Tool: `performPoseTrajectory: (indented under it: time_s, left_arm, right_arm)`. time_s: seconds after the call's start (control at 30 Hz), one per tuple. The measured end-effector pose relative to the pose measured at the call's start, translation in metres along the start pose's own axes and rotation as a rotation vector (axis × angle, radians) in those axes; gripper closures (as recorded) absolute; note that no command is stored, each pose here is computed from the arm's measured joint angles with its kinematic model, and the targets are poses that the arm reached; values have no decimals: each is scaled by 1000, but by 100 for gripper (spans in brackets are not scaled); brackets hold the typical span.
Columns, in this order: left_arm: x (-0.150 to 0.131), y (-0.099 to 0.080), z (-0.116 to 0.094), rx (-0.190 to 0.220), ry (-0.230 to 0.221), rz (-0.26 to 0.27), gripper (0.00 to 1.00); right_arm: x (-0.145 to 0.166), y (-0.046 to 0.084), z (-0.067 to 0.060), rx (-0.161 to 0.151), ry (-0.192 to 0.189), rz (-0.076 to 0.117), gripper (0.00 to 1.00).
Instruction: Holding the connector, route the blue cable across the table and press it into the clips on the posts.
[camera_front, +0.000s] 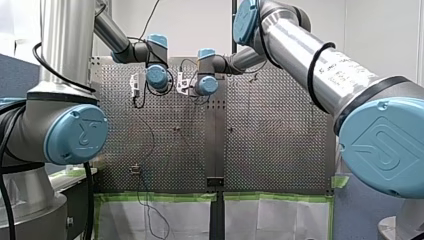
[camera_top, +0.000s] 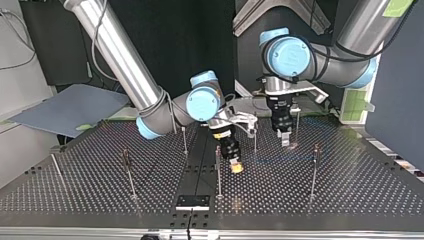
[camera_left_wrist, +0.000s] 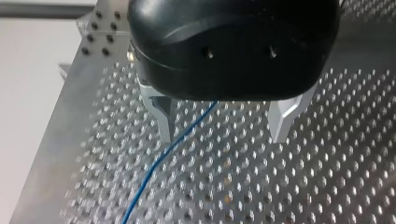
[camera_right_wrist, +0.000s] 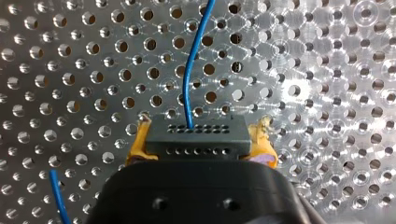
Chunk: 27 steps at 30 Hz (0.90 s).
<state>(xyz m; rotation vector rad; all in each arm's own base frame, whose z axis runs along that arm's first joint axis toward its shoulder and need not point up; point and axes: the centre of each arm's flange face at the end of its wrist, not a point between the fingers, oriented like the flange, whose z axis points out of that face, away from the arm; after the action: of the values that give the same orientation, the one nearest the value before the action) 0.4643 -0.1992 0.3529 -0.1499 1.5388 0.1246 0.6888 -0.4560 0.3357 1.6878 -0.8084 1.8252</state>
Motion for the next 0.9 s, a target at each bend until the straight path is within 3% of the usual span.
performPoseTrajectory:
  time_s: [0.13, 0.47, 0.73, 0.9]
  left_arm:
    - [-2, 5, 4, -28, -15, -6, 2]
    - [-23, 0, 22, 13, -105, -45, 2]
    - [-18, 0, 49, 1, -78, -28, 2]
    - [-27, 1, 68, 3, -99, -40, 2]
  right_arm:
    - [0, 2, 0, -3, 0, 0, 100]
    - [0, 2, 1, -4, 1, -1, 100]
    - [0, 3, 1, -4, 1, -2, 100]
    - [0, 5, 1, -7, 1, -3, 100]
